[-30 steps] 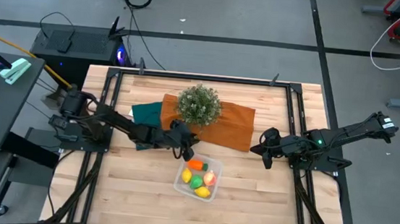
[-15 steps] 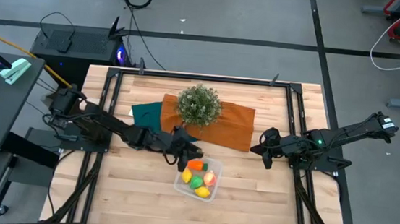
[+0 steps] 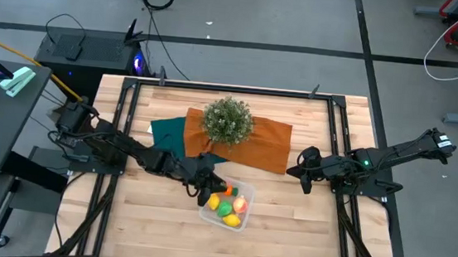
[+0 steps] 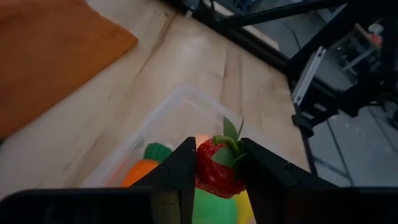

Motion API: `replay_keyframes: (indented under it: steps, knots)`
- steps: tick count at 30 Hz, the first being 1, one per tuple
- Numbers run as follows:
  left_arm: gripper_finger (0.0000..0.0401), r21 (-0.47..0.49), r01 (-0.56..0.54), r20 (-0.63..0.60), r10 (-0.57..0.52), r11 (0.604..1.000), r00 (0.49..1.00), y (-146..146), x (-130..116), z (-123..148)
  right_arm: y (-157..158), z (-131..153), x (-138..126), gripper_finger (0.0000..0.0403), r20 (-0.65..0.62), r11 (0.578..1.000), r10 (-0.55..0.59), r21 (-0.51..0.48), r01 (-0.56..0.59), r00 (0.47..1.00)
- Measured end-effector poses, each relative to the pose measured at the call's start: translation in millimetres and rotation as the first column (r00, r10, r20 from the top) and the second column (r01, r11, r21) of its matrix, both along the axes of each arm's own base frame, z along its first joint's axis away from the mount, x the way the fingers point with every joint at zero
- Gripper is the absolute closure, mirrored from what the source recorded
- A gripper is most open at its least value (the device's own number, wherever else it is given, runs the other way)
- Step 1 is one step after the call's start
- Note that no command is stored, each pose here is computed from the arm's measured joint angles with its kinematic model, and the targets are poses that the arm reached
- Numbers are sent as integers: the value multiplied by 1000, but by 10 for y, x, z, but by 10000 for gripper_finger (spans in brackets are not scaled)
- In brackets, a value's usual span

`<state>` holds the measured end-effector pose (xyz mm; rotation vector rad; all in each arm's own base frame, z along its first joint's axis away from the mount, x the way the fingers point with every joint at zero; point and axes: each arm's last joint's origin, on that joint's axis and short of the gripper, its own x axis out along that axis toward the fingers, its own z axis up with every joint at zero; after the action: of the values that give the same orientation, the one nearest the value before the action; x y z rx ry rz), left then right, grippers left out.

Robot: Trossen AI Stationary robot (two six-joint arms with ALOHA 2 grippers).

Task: Pick and placing Produce into tupperware
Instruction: Put the strawberry into the transparent bin

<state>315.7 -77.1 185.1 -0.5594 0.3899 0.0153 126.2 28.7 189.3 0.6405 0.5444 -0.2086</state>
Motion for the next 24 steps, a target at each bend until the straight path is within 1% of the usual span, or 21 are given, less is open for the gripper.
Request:
replay_keyframes:
  steps: [7, 10, 15, 18, 22, 24]
  knots:
    - [283, 59, 25, -4, -24, 998, 1000, 30, 5, -9, 0, 0, 0, 403, 0, 1000, -1, 2, 1, 1000]
    - [283, 88, 38, -31, -35, 995, 999, 37, 30, 11, 0, 0, 0, 403, 0, 1000, -7, 12, 7, 1000]
    - [284, 178, 102, -58, -93, 979, 994, -23, 256, 151, 1, 3, 2, 403, 3, 1000, -9, 15, 9, 1000]
    - [280, 210, 163, -127, -139, 964, 982, -70, 399, 137, 2, 8, 5, 403, 10, 1000, -9, 18, 9, 1000]
    - [279, 235, 205, -277, -137, 950, 951, -84, 511, -2, 2, 8, 5, 403, 10, 1000, -9, 18, 8, 1000]
    - [282, 236, 212, -313, -133, 948, 940, -85, 561, -48, 2, 9, 6, 403, 11, 1000, -9, 18, 8, 1000]
